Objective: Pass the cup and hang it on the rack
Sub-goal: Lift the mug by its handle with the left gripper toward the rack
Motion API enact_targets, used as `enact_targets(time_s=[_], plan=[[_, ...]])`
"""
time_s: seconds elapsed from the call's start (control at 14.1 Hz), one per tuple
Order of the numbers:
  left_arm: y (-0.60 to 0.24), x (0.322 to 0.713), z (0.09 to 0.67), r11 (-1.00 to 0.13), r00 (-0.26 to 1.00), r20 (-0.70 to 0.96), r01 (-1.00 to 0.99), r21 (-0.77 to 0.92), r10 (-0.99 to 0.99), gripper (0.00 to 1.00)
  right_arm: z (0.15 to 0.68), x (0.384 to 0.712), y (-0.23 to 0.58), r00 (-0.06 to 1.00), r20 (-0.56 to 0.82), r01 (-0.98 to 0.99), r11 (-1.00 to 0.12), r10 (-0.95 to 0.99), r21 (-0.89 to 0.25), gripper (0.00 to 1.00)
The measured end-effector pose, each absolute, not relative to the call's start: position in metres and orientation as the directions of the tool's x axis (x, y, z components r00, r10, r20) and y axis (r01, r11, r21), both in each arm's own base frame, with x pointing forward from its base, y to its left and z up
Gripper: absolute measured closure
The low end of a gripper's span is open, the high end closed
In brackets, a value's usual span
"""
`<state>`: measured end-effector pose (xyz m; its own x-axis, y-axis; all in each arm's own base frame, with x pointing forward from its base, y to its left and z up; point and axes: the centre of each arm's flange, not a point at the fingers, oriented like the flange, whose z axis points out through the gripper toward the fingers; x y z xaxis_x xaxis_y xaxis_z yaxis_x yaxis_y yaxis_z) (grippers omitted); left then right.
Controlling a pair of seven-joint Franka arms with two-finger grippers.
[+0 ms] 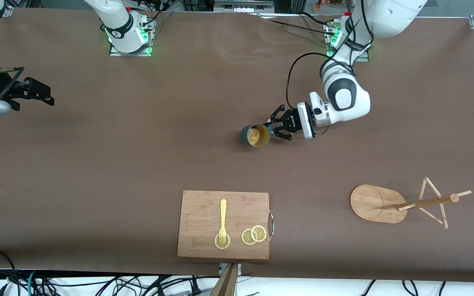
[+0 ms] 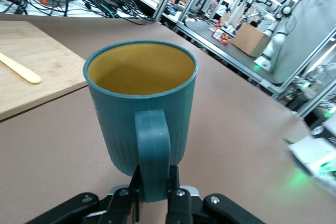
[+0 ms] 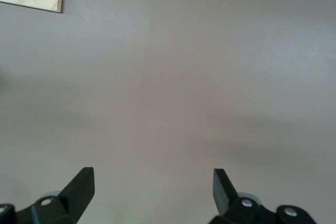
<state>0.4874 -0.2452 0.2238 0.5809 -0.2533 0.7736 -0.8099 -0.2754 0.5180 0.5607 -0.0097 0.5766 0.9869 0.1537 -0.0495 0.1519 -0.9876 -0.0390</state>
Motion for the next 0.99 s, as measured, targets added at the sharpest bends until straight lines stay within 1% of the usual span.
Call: enact_targets(time_s=[0.14,0.28,0.57,0.78,0.99], plan=[[-0.213,0.502,0.262,-0.243,0.640,0.718,-0.768,0.592,-0.275,0.80,0.577,0.561,-0.010,0.987,-0.049,0.152,-0.988,0.154,-0.039,0.00],[-0.166,0.512,0.284,-0.216,0.709,0.661,-0.704,0.676,-0.246,0.80,0.577,0.561,-0.010,0.987,-0.049,0.152,-0.988,0.154,-0.039,0.00],[-0.070,0.512,0.294,-0.125,0.845,0.520,-0.533,0.837,-0.126,0.80,0.577,0.561,-0.010,0.987,-0.049,0.152,-0.988,0.154,-0.039,0.00],[-0.012,0.504,0.300,-0.111,0.904,0.416,-0.425,0.898,-0.098,0.80,0.577,0.561,-0.009,0.987,-0.049,0.152,-0.988,0.154,-0.039,0.00],[0.038,0.498,0.309,-0.091,0.956,0.294,-0.294,0.951,-0.020,0.80,0.577,0.561,-0.009,0.987,-0.049,0.152,-0.988,0.154,-0.039,0.00]])
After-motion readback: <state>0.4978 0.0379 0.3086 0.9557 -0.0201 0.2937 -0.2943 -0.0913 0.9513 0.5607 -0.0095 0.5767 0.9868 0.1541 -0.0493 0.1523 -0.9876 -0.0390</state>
